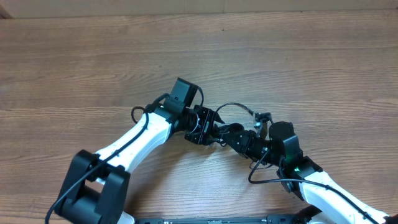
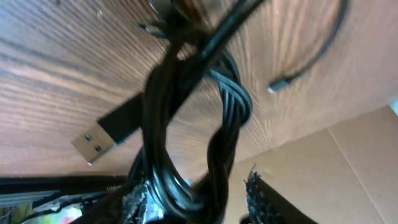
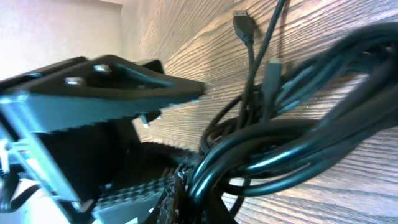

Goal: Untangle cables

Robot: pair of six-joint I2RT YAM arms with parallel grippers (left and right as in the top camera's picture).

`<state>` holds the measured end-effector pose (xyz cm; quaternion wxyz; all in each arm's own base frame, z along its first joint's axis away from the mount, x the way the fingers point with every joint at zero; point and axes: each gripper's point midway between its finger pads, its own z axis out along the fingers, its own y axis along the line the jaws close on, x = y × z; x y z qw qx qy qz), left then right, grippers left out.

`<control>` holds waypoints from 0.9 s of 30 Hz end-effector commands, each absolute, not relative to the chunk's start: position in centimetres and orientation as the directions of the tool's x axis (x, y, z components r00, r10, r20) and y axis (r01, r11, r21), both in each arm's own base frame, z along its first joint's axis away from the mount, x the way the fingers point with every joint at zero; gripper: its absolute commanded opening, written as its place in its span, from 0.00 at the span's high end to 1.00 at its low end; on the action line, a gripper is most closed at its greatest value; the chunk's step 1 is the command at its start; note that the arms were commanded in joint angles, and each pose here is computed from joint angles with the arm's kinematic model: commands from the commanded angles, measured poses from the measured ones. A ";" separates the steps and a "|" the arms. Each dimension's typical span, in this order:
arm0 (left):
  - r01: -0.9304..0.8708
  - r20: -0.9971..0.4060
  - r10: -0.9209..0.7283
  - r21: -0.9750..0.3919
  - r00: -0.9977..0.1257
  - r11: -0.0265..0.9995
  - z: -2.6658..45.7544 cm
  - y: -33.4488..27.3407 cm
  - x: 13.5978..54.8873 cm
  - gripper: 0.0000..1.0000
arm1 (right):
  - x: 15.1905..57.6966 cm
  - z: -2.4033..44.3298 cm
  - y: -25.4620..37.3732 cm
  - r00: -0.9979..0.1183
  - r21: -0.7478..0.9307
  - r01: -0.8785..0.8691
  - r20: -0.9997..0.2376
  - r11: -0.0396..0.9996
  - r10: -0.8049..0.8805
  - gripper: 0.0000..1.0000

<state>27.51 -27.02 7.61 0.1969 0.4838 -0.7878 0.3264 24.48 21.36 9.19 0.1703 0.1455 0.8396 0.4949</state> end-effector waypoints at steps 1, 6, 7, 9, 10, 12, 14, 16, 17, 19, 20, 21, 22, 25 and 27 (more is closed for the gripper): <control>-0.914 0.625 -0.669 -0.242 -0.404 0.326 4.9 -27.0 26.9 0.52 | 24.7 9.7 21.5 -0.898 0.884 0.050 -0.163 0.464 0.409 0.96; -0.911 0.647 -0.643 -0.249 -0.409 0.329 2.7 -28.0 27.8 0.62 | 24.5 9.7 21.7 -0.902 0.886 0.049 -0.159 0.461 0.401 0.96; -0.908 0.647 -0.638 -0.262 -0.417 0.328 2.4 -28.2 28.1 0.68 | 24.5 9.7 21.7 -0.902 0.886 0.049 -0.159 0.460 0.401 0.96; -0.902 0.622 -0.653 -0.291 -0.432 0.320 1.9 -28.2 29.0 0.92 | 24.4 9.7 21.7 -0.905 0.888 0.048 -0.155 0.458 0.395 0.96; -0.900 0.592 -0.678 -0.306 -0.436 0.311 1.6 -27.8 29.7 0.96 | 24.3 9.7 21.8 -0.909 0.888 0.049 -0.150 0.456 0.390 0.96; -0.891 0.561 -0.696 -0.346 -0.449 0.296 1.6 -27.5 30.9 0.96 | 23.8 9.4 21.9 -0.918 0.887 0.061 -0.130 0.457 0.375 0.96; -0.873 0.557 -0.685 -0.405 -0.470 0.271 2.3 -27.6 32.4 0.96 | 23.3 8.8 21.7 -0.923 0.877 0.092 -0.102 0.471 0.371 0.96; -0.847 0.548 -0.667 -0.464 -0.505 0.259 3.0 -27.7 33.6 0.96 | 23.2 8.6 21.7 -0.924 0.875 0.098 -0.097 0.474 0.370 0.96; -0.830 0.544 -0.655 -0.500 -0.525 0.249 3.6 -27.8 34.4 0.96 | 23.3 8.6 21.7 -0.924 0.875 0.097 -0.098 0.473 0.370 0.96; -0.811 0.547 -0.637 -0.538 -0.543 0.230 4.3 -27.9 35.3 0.96 | 23.3 8.6 21.7 -0.924 0.875 0.098 -0.097 0.474 0.371 0.96; -0.808 0.545 -0.637 -0.545 -0.545 0.225 4.4 -27.8 35.5 0.96 | 23.3 8.6 21.6 -0.923 0.875 0.098 -0.099 0.474 0.373 0.96; -0.809 0.546 -0.638 -0.545 -0.544 0.223 4.4 -27.8 35.6 0.96 | 23.3 8.6 21.6 -0.922 0.874 0.098 -0.100 0.475 0.375 0.96; -0.810 0.554 -0.630 -0.542 -0.544 0.223 4.5 -27.8 35.5 0.96 | 23.5 8.5 21.5 -0.917 0.871 0.101 -0.106 0.480 0.384 0.95; -0.812 0.574 -0.607 -0.539 -0.550 0.226 4.8 -28.1 35.1 0.96 | 24.1 8.5 21.1 -0.903 0.866 0.101 -0.127 0.490 0.411 0.88; -0.812 0.589 -0.588 -0.536 -0.555 0.229 5.0 -28.3 34.8 0.96 | 24.6 8.9 21.1 -0.893 0.871 0.088 -0.146 0.483 0.426 0.79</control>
